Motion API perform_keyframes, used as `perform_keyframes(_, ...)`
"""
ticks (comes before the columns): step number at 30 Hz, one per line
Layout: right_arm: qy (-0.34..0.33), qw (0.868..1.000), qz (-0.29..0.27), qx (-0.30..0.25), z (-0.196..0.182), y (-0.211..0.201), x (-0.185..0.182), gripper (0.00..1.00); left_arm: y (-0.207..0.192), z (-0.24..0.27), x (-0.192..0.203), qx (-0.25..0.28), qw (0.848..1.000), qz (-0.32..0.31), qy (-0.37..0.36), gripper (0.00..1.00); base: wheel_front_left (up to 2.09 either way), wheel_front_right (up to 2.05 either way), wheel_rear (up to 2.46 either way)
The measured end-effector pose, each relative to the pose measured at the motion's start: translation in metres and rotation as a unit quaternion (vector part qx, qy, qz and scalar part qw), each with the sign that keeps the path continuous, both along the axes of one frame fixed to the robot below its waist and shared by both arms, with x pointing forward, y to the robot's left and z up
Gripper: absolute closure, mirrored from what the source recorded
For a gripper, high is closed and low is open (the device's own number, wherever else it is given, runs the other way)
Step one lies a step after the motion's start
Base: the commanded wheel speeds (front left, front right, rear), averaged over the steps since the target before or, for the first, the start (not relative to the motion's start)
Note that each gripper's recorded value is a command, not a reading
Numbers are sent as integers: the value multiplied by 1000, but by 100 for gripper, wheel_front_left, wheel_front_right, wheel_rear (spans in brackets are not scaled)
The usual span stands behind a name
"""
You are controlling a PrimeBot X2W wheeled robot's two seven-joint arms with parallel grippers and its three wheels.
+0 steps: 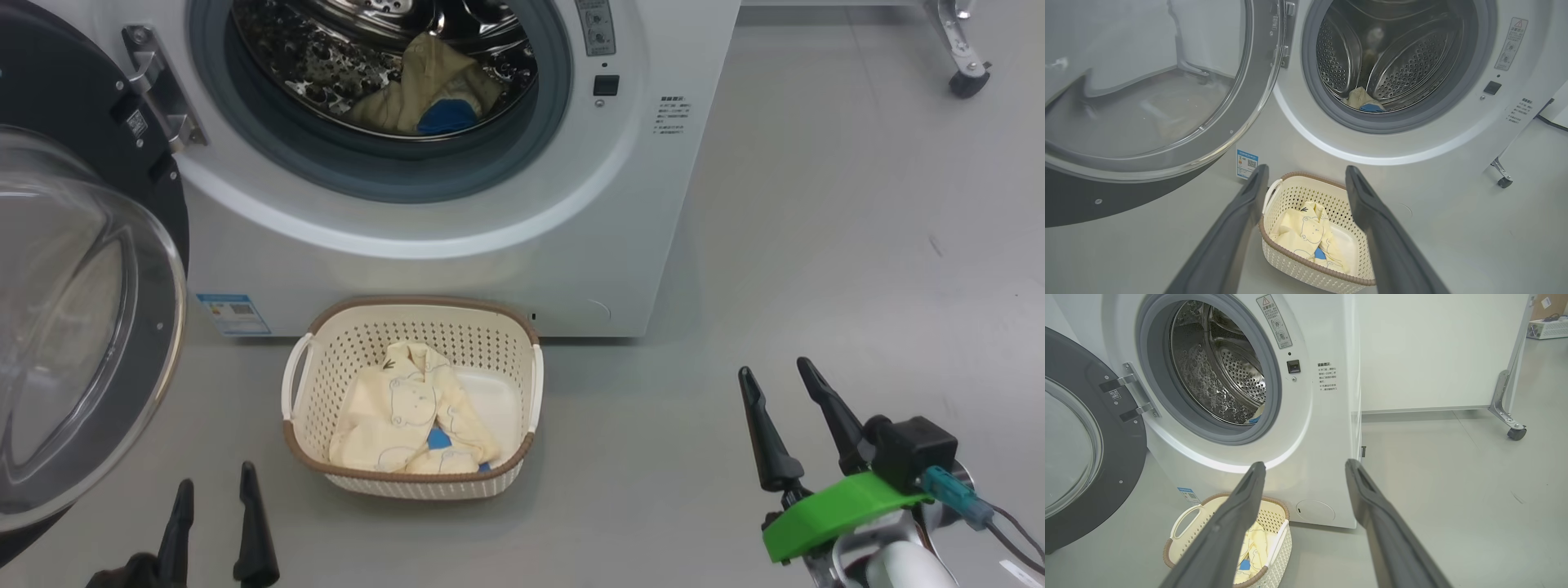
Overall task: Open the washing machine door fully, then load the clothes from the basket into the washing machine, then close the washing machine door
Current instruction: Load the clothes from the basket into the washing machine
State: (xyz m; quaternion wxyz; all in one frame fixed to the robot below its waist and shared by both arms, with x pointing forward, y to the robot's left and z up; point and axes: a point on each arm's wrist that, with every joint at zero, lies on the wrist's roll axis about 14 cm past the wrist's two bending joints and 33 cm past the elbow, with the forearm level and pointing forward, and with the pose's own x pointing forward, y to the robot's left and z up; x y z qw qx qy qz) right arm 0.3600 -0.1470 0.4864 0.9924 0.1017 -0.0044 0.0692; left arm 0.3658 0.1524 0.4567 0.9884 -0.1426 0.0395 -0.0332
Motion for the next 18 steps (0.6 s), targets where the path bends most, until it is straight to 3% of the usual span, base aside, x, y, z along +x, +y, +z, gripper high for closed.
perform_keyframes(18, -7, 1000, -30, -1, 4, -18, -26, 0, 7, 7, -21, -4, 1000, 15, -6, 0, 0, 0, 0)
